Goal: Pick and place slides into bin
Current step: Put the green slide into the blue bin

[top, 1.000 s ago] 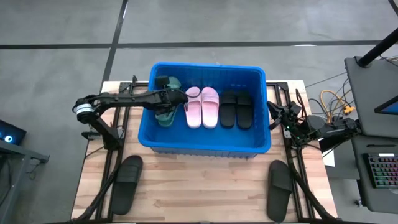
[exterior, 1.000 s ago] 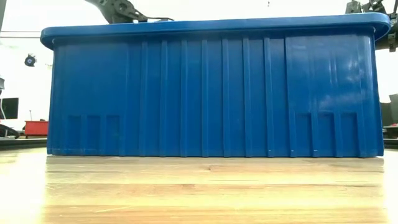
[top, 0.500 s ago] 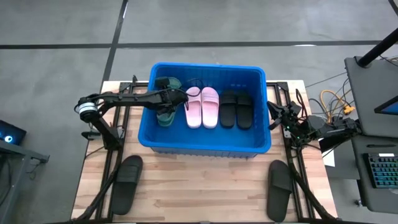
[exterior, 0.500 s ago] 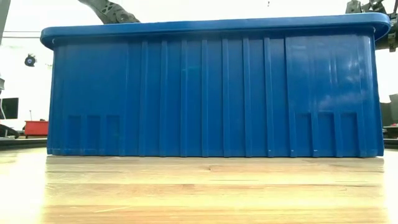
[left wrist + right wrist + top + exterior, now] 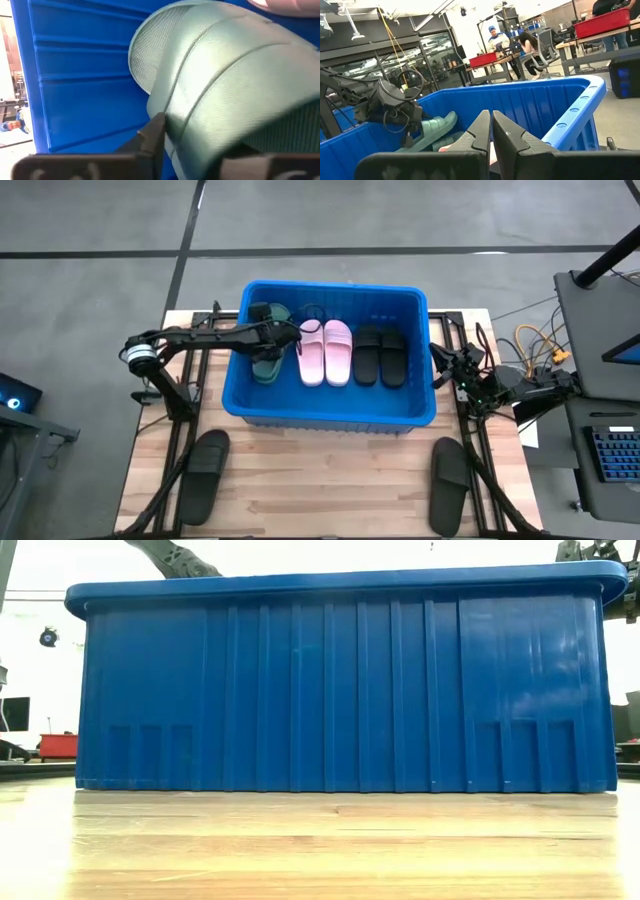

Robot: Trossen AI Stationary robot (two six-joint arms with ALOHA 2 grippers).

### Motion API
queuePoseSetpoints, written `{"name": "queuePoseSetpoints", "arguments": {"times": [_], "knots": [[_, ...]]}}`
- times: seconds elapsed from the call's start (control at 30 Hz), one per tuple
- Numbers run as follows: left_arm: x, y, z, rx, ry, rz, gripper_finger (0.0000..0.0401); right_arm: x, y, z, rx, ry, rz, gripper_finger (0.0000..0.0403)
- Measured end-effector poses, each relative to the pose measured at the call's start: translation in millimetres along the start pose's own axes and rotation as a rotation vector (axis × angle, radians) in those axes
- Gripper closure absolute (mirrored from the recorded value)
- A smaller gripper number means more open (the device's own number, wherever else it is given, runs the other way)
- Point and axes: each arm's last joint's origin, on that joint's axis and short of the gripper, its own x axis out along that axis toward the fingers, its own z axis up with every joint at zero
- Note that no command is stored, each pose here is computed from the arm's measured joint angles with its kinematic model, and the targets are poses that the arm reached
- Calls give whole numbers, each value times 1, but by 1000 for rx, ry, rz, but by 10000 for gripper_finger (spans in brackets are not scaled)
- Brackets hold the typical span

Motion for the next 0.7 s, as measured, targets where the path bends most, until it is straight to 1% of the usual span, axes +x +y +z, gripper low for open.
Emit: {"name": "queuePoseSetpoints", "arguments": {"times": [0.2, 0.33, 0.5, 0.6, 0.7], "knots": [[-3, 5, -3, -5, 0, -4, 252, 0, 0, 0, -1, 0, 0, 394], [-7, 8, -5, -3, -28, -68, 215, 0, 0, 0, -1, 0, 0, 394], [-13, 13, -10, 26, -39, -105, 192, 0, 0, 0, -5, 3, 0, 394], [-14, 15, -12, 52, -37, -108, 187, 0, 0, -1, -7, 4, 0, 394], [-16, 18, -14, 52, -38, -111, 186, 0, 0, -1, -9, 4, 0, 394]]}}
